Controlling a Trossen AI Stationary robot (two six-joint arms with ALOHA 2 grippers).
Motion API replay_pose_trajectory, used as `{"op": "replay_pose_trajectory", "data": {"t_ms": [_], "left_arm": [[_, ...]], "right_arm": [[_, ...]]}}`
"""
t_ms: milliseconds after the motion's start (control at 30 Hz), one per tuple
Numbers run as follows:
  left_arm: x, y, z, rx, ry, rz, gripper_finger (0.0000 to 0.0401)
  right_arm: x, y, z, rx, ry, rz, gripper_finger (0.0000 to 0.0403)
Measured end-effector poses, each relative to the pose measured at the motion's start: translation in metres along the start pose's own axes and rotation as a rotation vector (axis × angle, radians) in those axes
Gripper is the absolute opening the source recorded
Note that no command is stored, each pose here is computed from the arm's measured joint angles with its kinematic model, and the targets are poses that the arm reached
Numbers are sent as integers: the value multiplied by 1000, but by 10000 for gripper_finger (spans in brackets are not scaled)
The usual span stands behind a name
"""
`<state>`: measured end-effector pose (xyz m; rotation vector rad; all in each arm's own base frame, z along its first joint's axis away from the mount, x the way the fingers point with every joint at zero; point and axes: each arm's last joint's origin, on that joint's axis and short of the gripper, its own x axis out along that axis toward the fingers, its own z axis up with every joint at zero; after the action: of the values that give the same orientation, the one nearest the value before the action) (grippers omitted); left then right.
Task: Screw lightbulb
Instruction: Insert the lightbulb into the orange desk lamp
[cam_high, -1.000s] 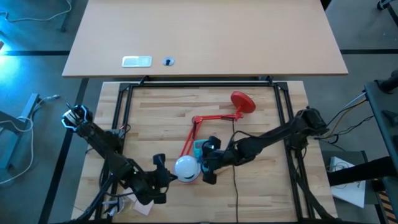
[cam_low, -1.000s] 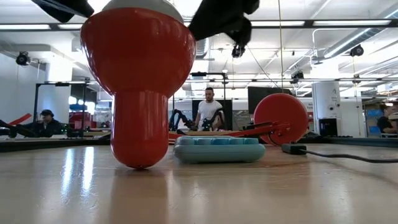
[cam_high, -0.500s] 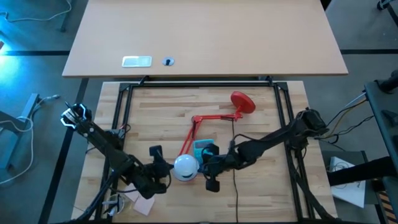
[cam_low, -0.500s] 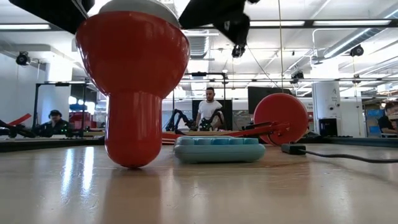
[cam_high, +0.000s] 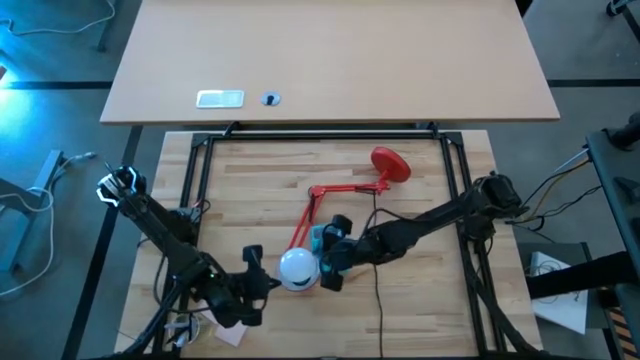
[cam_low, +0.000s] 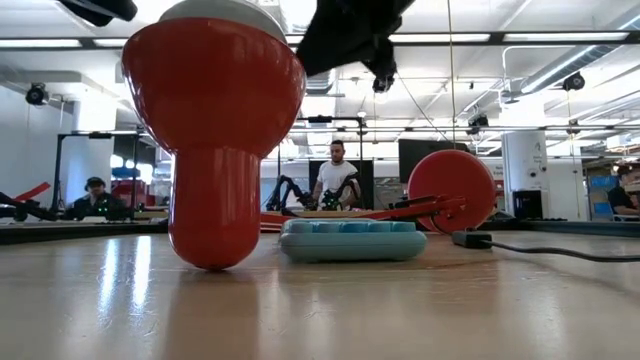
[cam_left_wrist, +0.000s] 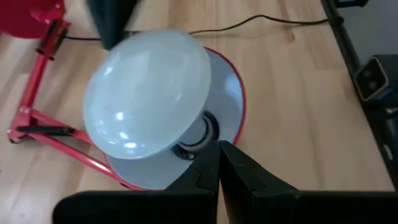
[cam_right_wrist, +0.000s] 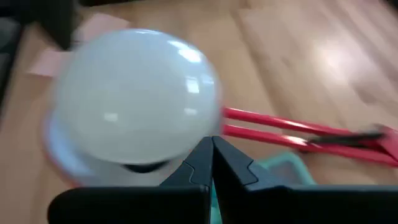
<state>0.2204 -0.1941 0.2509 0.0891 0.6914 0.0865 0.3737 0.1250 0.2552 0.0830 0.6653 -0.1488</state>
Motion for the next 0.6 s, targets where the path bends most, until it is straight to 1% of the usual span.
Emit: {"op": "replay_pose_trajectory", "data": {"t_ms": [100, 233, 300, 400, 500, 600], "left_arm": [[2, 3, -2, 23, -1, 51, 0], [0, 8, -5, 64, -2, 94, 0], [-1, 13, -7, 85, 9, 116, 0], [-3, 21, -12, 114, 26, 178, 0], [-9, 30, -18, 98, 58, 220, 0], [-16, 34, -17, 43, 58, 201, 0]], "right_arm": [[2, 5, 0, -10, -2, 68, 2], [0, 9, -1, 15, 5, 90, 2], [-4, 13, -2, 29, 9, 117, 2], [-12, 20, -1, 35, -7, 163, 2], [-24, 23, 3, 29, -28, 189, 2], [-33, 20, 8, 28, -55, 170, 2]]}}
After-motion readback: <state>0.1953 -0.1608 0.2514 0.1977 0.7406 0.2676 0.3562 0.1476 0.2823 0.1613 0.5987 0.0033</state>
